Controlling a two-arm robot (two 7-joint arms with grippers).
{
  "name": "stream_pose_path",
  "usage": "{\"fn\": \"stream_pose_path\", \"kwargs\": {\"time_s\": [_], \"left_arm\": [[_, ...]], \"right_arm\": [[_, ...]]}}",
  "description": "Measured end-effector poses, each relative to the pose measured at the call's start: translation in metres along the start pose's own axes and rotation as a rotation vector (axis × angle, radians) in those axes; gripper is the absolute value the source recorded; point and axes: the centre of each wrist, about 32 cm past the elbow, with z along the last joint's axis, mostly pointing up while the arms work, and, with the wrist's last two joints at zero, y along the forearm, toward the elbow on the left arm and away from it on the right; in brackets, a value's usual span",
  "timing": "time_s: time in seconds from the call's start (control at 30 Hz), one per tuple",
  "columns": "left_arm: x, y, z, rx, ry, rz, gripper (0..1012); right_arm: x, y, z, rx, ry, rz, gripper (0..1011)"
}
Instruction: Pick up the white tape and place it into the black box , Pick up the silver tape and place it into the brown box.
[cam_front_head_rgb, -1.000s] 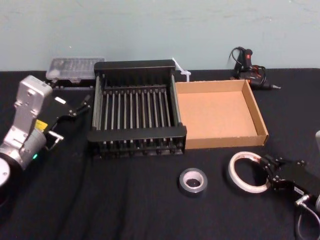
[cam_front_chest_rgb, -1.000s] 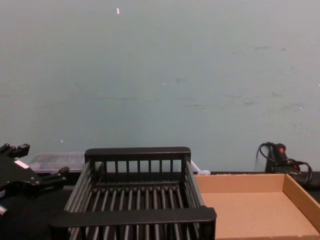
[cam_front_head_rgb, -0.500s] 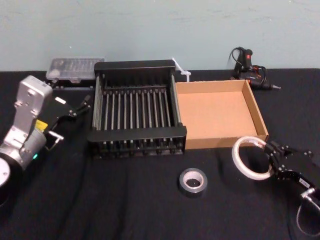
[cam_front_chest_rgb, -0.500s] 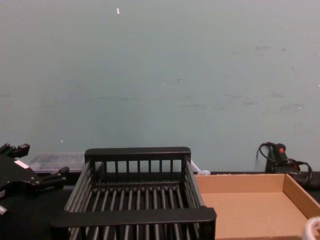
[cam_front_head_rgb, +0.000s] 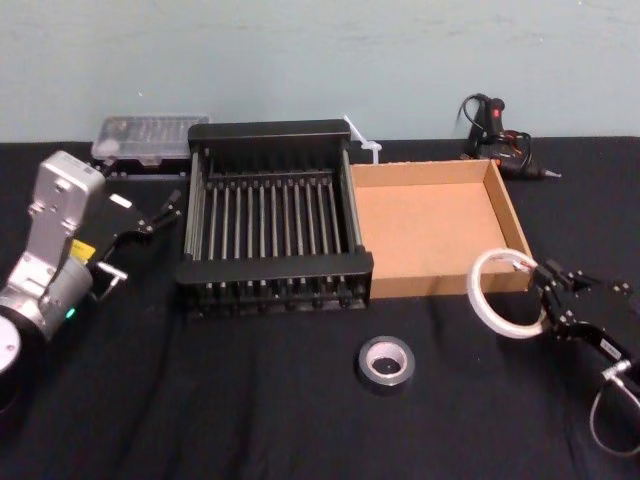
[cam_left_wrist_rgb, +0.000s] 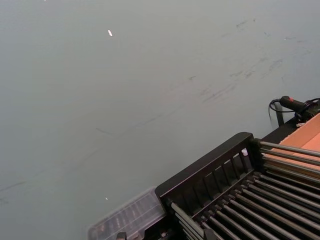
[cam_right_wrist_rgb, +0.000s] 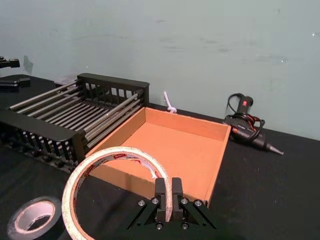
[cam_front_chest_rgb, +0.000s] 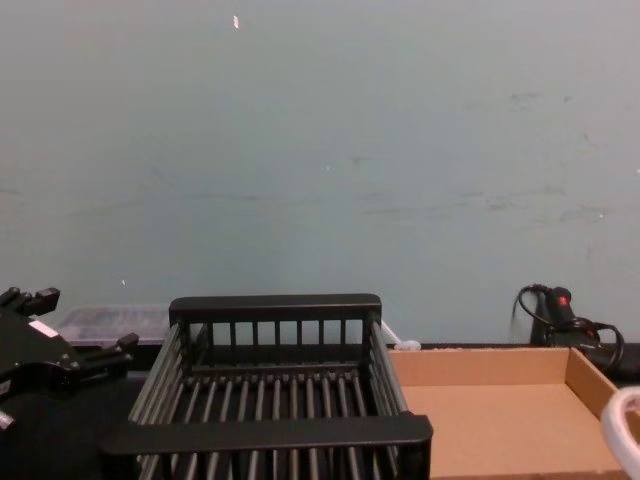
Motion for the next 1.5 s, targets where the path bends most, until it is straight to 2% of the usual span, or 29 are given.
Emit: {"fn": "stream_pose_path", "kwargs": {"time_s": [0.13,0.3,0.7,0.83,1.07,1.4,1.43,1.5], "left_arm": [[0.0,0.0,0.0,0.0,0.0,0.0,1001],[0.0,0.0,0.0,0.0,0.0,0.0,1001],[0.0,0.0,0.0,0.0,0.0,0.0,1001],[0.0,0.0,0.0,0.0,0.0,0.0,1001],[0.0,0.0,0.0,0.0,0.0,0.0,1001],[0.0,0.0,0.0,0.0,0.0,0.0,1001],[0.0,0.0,0.0,0.0,0.0,0.0,1001],[0.0,0.0,0.0,0.0,0.0,0.0,1001]], "right_arm": [[-0.0004,0.005,0.003,-0.005,-0.005,-0.001,80],[-0.0012,0.019,0.009,-0.02,-0.019,0.005,80],[0.0016,0.062,0.025,-0.025,-0.018,0.008,80],[-0.0011,0.073,0.03,-0.017,-0.022,0.017,80],[-0.0116,0.097,0.036,-0.003,-0.037,0.045,80],[-0.0227,0.128,0.047,0.017,-0.027,0.076,80],[-0.0264,0.155,0.053,0.02,-0.044,0.089,80],[-0.0263,0.161,0.056,0.022,-0.056,0.091,80]]}}
